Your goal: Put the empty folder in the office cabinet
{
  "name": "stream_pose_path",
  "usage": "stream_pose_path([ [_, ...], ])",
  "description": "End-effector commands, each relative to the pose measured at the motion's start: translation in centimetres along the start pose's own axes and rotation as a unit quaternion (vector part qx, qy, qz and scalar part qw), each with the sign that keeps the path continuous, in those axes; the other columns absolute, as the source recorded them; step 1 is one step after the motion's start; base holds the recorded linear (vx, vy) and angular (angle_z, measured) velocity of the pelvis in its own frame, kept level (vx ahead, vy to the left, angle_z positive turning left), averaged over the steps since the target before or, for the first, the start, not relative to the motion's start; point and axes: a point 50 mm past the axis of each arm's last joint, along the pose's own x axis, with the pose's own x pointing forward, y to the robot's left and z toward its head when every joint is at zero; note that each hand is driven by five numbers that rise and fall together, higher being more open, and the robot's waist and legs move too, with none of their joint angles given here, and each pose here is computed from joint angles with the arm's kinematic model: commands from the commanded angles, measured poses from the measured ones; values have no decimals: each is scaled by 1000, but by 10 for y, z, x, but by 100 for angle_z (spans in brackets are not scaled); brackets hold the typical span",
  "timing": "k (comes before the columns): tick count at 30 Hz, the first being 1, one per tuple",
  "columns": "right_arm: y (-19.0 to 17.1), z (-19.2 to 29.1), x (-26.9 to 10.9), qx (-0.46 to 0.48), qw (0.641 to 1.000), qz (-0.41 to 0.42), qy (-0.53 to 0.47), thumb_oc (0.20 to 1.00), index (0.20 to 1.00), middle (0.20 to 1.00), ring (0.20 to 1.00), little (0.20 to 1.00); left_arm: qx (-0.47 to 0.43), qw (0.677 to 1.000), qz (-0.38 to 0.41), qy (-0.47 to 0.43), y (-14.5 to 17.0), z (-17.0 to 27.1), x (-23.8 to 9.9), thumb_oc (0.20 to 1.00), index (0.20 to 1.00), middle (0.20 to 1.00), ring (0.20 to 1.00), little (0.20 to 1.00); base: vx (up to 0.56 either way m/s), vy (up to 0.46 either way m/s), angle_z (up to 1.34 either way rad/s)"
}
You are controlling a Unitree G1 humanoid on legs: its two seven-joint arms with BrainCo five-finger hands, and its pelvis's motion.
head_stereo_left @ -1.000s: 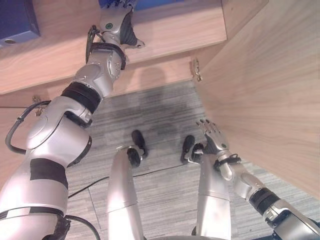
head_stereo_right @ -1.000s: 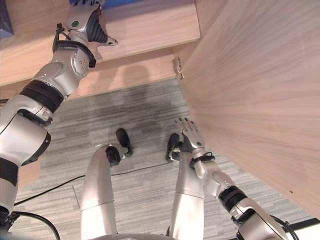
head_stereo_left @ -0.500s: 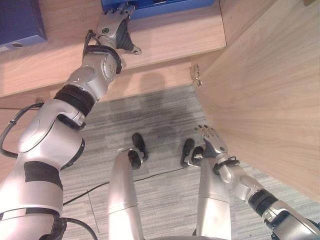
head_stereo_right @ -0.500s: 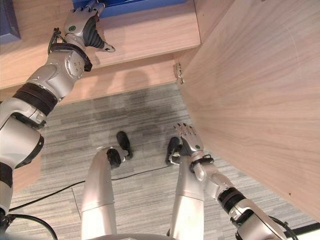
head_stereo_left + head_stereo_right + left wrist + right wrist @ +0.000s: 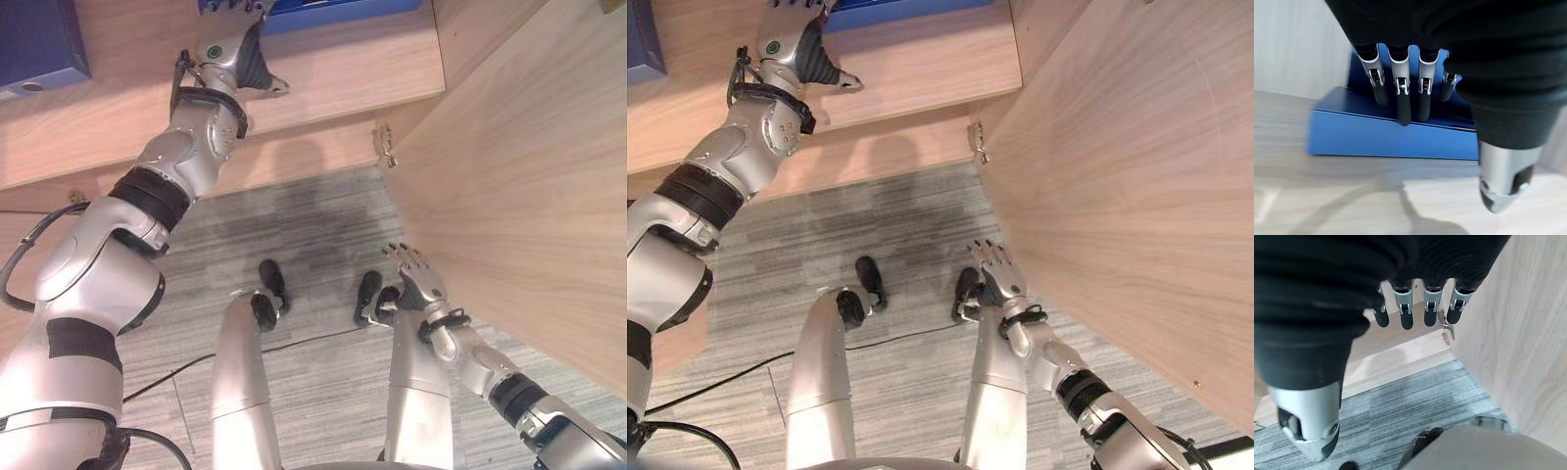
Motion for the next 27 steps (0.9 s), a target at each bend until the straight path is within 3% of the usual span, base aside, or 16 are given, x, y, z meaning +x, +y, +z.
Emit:
stream_pose_path([
  [1,-3,-4,-9,2,1000,-13,1,1000,1000,1000,1000,1000,-36,998,47,-27,25,4,6,1000,1000,1000,1000,1000,0,0,0],
  [10,-13,-20,-9,-11,999,2,34,1000,1000,1000,1000,1000,-122,969,-117,-179,19,41,-33,1000,1000,1000,1000,1000,0,0,0],
  [17,-13,-28,-14,-19,998,30,45,1000,1000,1000,1000,1000,-54,939,-222,-256,24,52,-56,1000,1000,1000,1000,1000,7,1,1],
  [23,-13,-29,-16,-18,998,39,46,1000,1000,1000,1000,1000,-18,934,-240,-264,25,49,-62,1000,1000,1000,1000,1000,3,1,1],
  [27,-8,-27,-20,-11,998,49,49,1000,1000,1000,1000,1000,-109,930,-241,-254,26,48,-79,1000,1000,1000,1000,1000,0,0,0],
])
